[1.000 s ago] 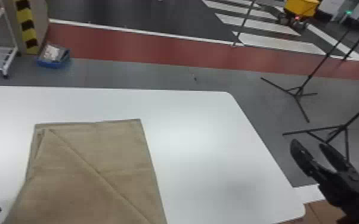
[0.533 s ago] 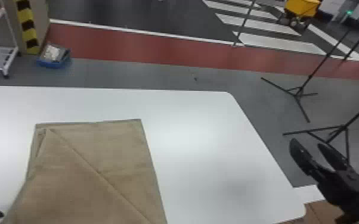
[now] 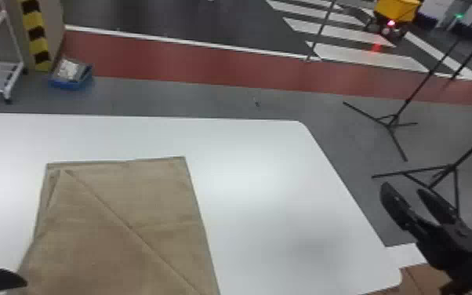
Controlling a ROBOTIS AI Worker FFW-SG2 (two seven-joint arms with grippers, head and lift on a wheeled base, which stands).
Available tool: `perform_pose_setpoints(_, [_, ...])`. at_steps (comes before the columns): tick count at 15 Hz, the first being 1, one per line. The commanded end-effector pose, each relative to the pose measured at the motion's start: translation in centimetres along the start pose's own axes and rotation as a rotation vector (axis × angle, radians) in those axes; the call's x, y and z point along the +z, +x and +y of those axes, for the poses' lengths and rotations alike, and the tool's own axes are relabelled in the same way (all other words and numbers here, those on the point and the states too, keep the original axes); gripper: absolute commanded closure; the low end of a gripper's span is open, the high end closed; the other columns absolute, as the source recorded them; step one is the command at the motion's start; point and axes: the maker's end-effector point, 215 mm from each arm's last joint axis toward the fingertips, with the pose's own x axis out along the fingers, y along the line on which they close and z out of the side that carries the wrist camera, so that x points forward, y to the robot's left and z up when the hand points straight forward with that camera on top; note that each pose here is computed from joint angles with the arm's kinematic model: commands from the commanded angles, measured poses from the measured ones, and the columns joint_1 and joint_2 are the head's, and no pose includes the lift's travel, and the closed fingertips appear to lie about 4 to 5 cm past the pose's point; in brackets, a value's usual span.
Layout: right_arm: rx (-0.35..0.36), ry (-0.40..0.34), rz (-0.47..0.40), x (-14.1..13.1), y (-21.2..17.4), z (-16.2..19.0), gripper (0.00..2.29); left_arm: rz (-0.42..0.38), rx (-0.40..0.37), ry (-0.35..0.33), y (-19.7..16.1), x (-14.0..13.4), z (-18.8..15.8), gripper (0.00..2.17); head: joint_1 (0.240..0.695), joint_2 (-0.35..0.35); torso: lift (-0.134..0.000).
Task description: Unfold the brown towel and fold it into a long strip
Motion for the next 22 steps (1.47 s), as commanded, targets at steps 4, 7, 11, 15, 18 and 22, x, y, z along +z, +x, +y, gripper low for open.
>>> perform_pose_setpoints(4, [0.002,0.003,-0.001,0.0,0.2,0.1,0.06,-0.018,-0.012,0.051,0.0,0.6,-0.7,0.74,0.695,-0.35,-0.126])
perform_pose_setpoints(7, [0.001,0.002,0.0,0.0,0.0,-0.1,0.06,-0.015,-0.009,0.05,0.1,0.7,-0.7,0.96,0.695,-0.35,-0.126])
perform_pose_setpoints(11, [0.001,0.003,0.004,-0.1,-0.1,-0.1,0.06,-0.002,-0.003,0.057,-1.2,0.2,-0.3,0.72,0.695,-0.35,-0.126])
perform_pose_setpoints(15, [0.0,0.004,0.003,-0.1,0.0,-0.1,0.06,0.024,-0.025,0.058,-0.7,-0.7,-1.1,0.68,0.695,-0.35,-0.126])
perform_pose_setpoints(18, [-0.001,0.004,0.002,-0.1,0.0,-0.1,0.06,0.047,-0.04,0.067,0.3,-1.2,-1.5,0.68,0.695,-0.35,-0.126])
perform_pose_setpoints(22, [-0.001,0.009,0.008,-0.3,0.0,-0.2,0.06,0.022,0.003,0.06,0.7,-0.4,-0.5,0.69,0.695,-0.35,-0.126])
